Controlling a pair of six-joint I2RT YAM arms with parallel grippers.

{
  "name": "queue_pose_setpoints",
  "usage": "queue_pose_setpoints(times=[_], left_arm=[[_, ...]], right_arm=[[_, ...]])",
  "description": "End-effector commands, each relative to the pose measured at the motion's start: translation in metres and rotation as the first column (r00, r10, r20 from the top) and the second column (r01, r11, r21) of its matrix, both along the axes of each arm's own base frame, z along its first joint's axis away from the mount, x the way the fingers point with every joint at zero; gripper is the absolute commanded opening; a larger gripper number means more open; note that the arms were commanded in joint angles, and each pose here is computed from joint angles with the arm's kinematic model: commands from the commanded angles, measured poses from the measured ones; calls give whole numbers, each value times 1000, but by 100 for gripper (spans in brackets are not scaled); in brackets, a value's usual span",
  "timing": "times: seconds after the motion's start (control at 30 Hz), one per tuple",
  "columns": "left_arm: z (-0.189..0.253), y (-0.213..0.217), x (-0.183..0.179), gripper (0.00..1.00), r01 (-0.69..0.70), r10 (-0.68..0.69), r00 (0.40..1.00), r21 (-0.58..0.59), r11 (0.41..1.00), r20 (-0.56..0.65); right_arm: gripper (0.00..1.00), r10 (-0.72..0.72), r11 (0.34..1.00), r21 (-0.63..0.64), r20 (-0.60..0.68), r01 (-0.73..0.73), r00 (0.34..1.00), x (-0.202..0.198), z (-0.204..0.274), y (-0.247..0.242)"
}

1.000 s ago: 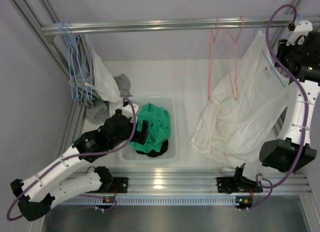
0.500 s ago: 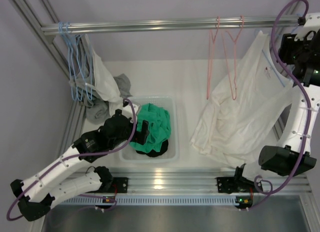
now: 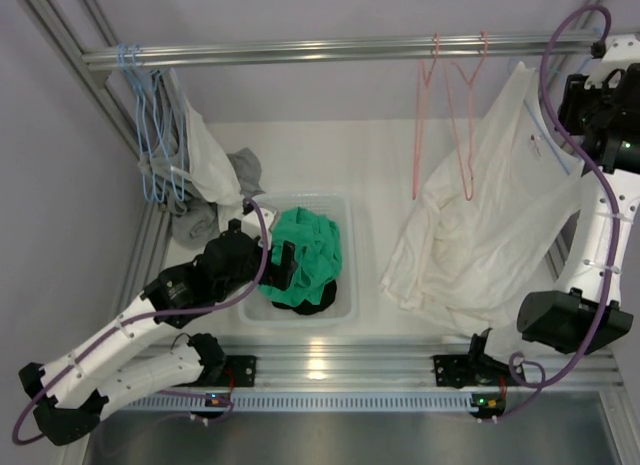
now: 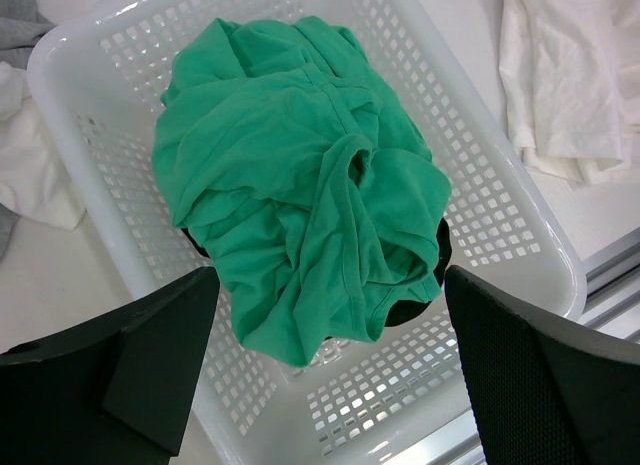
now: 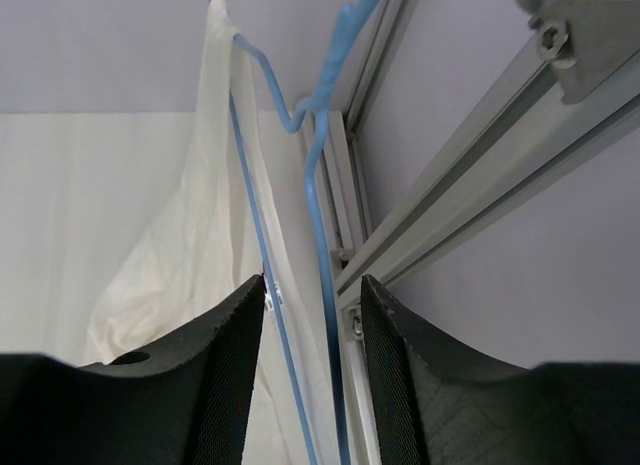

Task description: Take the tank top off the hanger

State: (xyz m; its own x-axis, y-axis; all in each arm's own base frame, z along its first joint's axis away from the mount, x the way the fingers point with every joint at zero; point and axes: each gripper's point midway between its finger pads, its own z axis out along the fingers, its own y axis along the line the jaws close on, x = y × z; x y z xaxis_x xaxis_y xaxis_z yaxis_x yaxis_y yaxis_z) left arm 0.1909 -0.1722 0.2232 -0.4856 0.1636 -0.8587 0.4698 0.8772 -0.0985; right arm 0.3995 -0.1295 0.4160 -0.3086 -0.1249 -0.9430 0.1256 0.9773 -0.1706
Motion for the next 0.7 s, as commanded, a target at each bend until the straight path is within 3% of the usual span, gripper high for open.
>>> queue_pose_setpoints(times=[0.0,0.23,0.3,0.43,0.5,0.67], left_arm=[[10,-3,6,99,-4,6,999,-35,999,43],[9,-7,6,99,8,-7,999,-31,999,36],[9,-7,6,99,10,-9,999,-29,1000,35],[10,-8,5,99,15,-14,999,-36,999,37],[9,-8,5,99,17,-15,999,-36,999,37],[10,-7,4,99,17,-15,999,-39,999,39]], right_arm=[[42,-12,1000,7,40,11,999,-3,6,-4],[27,-17,999,32,19,16,1000,-11,-7,1],[18,-4,999,54,17,3,1000,-12,-11,5],[13,36,996,75,26,-38,999,-12,-10,17],[0,48,996,79,41,-51,998,-13,-4,22],[0,85,990,102,111,-96,990,-18,14,36]])
